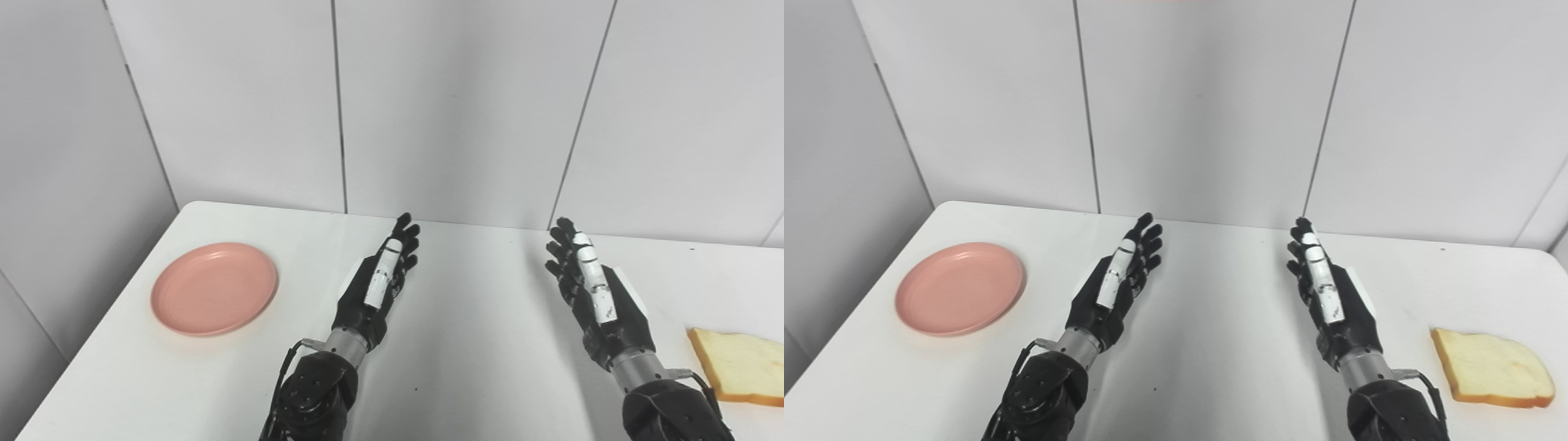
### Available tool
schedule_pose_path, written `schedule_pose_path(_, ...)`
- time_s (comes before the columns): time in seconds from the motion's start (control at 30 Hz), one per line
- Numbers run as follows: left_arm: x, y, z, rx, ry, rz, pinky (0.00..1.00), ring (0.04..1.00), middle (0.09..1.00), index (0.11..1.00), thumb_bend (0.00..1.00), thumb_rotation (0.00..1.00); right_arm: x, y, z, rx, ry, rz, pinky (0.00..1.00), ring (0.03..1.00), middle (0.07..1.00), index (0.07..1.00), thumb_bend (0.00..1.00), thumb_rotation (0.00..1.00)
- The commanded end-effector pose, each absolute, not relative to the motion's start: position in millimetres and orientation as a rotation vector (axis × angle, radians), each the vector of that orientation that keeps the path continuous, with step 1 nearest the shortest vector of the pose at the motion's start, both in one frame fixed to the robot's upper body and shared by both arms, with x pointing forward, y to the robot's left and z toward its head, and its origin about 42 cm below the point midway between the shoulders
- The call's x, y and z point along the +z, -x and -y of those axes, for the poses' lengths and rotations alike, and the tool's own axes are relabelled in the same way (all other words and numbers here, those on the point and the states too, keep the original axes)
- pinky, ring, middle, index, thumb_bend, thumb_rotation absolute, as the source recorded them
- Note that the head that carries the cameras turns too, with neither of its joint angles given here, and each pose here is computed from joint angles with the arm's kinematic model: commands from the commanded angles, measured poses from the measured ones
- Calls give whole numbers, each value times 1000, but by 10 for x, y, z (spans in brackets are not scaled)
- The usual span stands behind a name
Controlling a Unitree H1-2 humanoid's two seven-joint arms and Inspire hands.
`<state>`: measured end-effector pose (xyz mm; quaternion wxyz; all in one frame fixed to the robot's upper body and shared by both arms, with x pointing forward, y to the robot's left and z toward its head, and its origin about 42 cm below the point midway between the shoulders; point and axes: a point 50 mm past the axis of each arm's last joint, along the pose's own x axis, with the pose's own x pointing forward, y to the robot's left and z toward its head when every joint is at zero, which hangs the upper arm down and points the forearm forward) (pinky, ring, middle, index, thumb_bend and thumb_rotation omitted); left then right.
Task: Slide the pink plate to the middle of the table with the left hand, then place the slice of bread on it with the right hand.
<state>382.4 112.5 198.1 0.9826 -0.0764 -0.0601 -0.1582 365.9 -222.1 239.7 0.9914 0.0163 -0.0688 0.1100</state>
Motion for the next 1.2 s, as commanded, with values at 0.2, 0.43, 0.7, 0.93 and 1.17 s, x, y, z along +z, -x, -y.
schedule_pose_path(0.2, 2235, -3917, -1077, -340, 148, 219, 1000, 993, 986, 983, 411, 1000, 2609, -3667, 2194, 230, -24, 233, 1000, 1000, 1000, 1000, 98, 1000)
schedule_pose_path(0.43, 2249, -3911, -1079, -336, 164, 213, 1000, 992, 984, 981, 416, 1000, 2606, -3669, 2204, 234, -21, 238, 1000, 1000, 1000, 1000, 93, 1000)
schedule_pose_path(0.7, 2327, -3911, -1129, -328, 174, 235, 1000, 991, 972, 964, 411, 1000, 2604, -3674, 2226, 239, -23, 239, 1000, 1000, 1000, 1000, 91, 1000)
schedule_pose_path(0.93, 2491, -3931, -1290, -303, 155, 269, 1000, 976, 960, 953, 406, 1000, 2600, -3675, 2238, 235, -15, 244, 1000, 1000, 1000, 1000, 97, 1000)
schedule_pose_path(1.17, 2687, -3932, -1529, -240, 139, 364, 998, 960, 948, 937, 427, 1000, 2604, -3674, 2259, 240, -18, 239, 1000, 1000, 1000, 1000, 92, 1000)
